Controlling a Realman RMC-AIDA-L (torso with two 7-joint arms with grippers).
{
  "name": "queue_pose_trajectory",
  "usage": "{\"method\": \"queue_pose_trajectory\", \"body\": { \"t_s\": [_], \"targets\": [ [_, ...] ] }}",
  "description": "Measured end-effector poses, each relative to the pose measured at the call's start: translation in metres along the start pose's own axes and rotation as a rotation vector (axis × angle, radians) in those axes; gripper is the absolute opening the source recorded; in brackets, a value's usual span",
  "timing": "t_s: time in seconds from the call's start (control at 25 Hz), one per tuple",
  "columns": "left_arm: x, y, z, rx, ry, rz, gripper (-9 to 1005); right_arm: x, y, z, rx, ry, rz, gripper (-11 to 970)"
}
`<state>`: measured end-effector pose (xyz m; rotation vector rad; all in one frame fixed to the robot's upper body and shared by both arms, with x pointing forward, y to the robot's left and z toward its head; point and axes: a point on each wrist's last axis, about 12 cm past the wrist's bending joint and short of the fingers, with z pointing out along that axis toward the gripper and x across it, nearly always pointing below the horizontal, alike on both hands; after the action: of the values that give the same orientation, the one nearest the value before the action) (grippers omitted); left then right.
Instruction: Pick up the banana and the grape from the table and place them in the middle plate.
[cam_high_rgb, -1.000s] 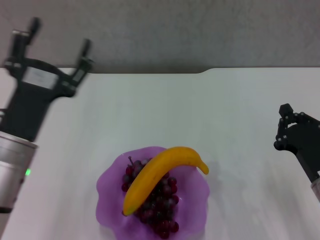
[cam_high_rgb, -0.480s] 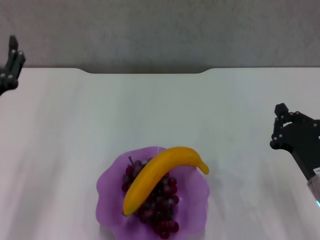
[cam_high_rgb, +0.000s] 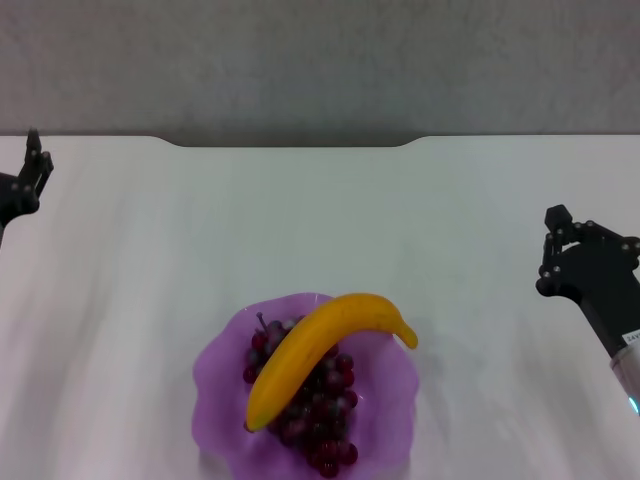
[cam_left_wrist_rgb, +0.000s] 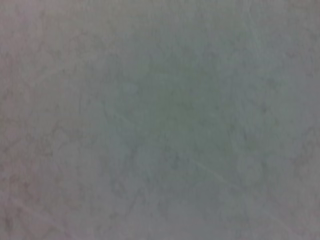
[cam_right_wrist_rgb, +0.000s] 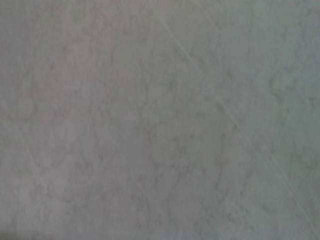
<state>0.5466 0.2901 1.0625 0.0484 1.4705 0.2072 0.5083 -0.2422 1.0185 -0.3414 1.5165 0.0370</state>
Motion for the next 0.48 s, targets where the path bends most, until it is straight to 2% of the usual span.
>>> {"method": "queue_pose_trajectory", "body": {
  "t_s": [0.16,0.48],
  "targets": [
    [0.008,0.004,-0.003,-0.005,0.021,0.032,874,0.001,-0.003,0.0,0.008,0.003,0.018,10],
    [0.022,0.012,-0.006,-0.019,0.071,0.049,669,0.003,-0.007,0.0,0.008,0.007,0.045,13]
  ]
}}
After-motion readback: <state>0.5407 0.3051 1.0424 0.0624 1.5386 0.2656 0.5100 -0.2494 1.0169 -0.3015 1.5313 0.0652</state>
